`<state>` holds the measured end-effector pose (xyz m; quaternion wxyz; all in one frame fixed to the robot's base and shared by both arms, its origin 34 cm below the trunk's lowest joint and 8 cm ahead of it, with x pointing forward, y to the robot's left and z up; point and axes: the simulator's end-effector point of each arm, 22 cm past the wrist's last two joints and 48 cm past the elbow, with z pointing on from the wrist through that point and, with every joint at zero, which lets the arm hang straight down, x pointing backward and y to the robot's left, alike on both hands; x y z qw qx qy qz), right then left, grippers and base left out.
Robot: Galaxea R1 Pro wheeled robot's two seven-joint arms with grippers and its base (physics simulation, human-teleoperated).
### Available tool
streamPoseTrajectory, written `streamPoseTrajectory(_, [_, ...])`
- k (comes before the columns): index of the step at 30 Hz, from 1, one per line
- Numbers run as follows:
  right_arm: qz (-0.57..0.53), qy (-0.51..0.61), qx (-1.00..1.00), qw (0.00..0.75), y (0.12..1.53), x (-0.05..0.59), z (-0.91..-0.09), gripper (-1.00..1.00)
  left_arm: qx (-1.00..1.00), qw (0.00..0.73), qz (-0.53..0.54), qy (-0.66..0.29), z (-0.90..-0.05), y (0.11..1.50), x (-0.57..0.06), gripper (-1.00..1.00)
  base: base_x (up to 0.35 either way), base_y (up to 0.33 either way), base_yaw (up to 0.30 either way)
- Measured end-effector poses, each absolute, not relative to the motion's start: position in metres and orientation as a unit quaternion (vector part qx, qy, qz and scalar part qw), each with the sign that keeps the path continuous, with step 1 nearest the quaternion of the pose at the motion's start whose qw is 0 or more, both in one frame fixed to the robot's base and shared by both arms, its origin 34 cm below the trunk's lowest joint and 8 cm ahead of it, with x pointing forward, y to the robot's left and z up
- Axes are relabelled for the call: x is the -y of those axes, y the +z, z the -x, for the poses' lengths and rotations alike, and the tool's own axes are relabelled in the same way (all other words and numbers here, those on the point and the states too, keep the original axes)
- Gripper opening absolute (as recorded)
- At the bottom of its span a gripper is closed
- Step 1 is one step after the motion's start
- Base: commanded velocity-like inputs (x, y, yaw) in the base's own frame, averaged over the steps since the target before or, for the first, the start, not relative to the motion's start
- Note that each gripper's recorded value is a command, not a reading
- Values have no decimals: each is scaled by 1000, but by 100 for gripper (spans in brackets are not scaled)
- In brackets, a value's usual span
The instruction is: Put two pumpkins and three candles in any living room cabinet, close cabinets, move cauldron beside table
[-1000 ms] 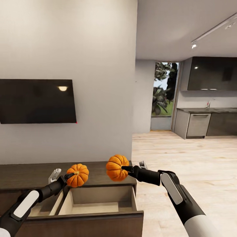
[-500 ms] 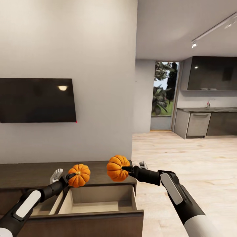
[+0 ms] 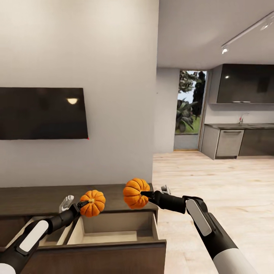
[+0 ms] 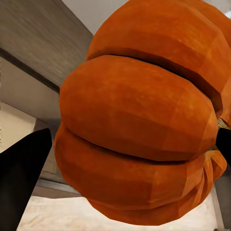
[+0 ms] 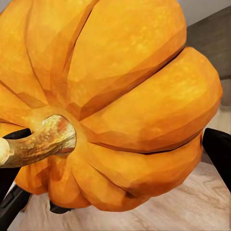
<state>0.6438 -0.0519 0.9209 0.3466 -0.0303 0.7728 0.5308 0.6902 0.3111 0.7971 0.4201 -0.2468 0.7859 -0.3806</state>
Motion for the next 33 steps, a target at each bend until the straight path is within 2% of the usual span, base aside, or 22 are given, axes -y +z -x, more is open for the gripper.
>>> streamPoseTrajectory(6, [34,522,-780,342,903,49,-641,-100,-796,411,252,-366,-688,776,-307,-100,0,0,0])
streamPoseTrajectory(12, [50,364,-868,334,824,59,-646,-100,-817,399,268,-319,-690,758,-297,-100,0,0,0])
streamPoseTrajectory(15, [51,309,-889,333,804,44,-645,-100,-822,401,269,-301,-691,753,-298,-100,0,0,0])
streamPoseTrajectory(19, [45,247,-894,370,793,36,-655,-100,-831,398,255,-295,-690,744,-276,-100,0,0,0])
streamPoseTrajectory(24, [56,221,-890,394,786,26,-655,-100,-839,402,254,-263,-692,744,-264,-100,0,0,0])
streamPoseTrajectory(28, [58,215,-889,400,780,25,-655,-100,-849,404,269,-208,-689,740,-279,-100,0,0,0])
streamPoseTrajectory(33, [56,215,-886,406,773,24,-656,-100,-850,406,278,-188,-687,731,-286,-100,0,0,0])
